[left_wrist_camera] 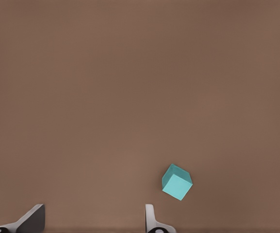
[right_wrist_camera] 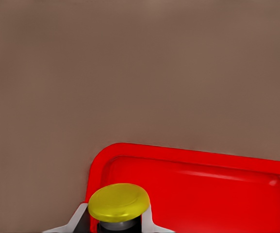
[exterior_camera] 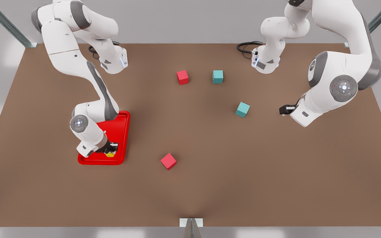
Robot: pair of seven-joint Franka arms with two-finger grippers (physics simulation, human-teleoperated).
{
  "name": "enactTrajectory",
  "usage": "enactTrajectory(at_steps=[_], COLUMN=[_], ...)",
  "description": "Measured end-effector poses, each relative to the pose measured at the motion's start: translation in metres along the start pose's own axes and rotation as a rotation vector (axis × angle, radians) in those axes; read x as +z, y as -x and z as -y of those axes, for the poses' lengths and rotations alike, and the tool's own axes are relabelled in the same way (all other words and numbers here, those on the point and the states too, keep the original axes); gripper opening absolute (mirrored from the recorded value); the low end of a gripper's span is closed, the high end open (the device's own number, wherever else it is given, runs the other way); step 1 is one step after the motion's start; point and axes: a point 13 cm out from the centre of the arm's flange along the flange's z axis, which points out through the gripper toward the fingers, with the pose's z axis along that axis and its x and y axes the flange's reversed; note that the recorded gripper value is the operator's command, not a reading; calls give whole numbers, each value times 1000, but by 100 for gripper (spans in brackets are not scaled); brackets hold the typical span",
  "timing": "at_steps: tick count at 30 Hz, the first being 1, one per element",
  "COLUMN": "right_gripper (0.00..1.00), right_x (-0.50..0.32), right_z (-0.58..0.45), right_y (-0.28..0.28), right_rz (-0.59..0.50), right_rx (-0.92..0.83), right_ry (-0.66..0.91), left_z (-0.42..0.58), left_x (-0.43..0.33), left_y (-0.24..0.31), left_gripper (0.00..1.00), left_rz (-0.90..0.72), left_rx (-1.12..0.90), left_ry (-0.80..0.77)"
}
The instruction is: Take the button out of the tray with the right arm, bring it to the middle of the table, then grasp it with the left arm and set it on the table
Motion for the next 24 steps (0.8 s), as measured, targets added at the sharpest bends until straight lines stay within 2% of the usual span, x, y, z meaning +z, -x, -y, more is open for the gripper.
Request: enactTrajectory(at_steps=[8, 14, 17, 24], right_gripper=[39, 40, 40, 40], right_x=[-11, -12, -6, 65], right_z=[-169, -346, -428, -483], right_y=[-13, -26, -12, -59], right_rz=[-42, -84, -95, -195], right_rx=[-84, -15, 52, 221], right_ry=[34, 140, 192, 114], left_z=[0, 0, 0, -1], left_x=[0, 0, 2, 4], left_y=[0, -1, 0, 1], left_gripper=[100, 100, 100, 100], left_rz=[-2, -3, -5, -11], left_rx=[-4, -6, -7, -9], left_ry=[0, 1, 1, 1])
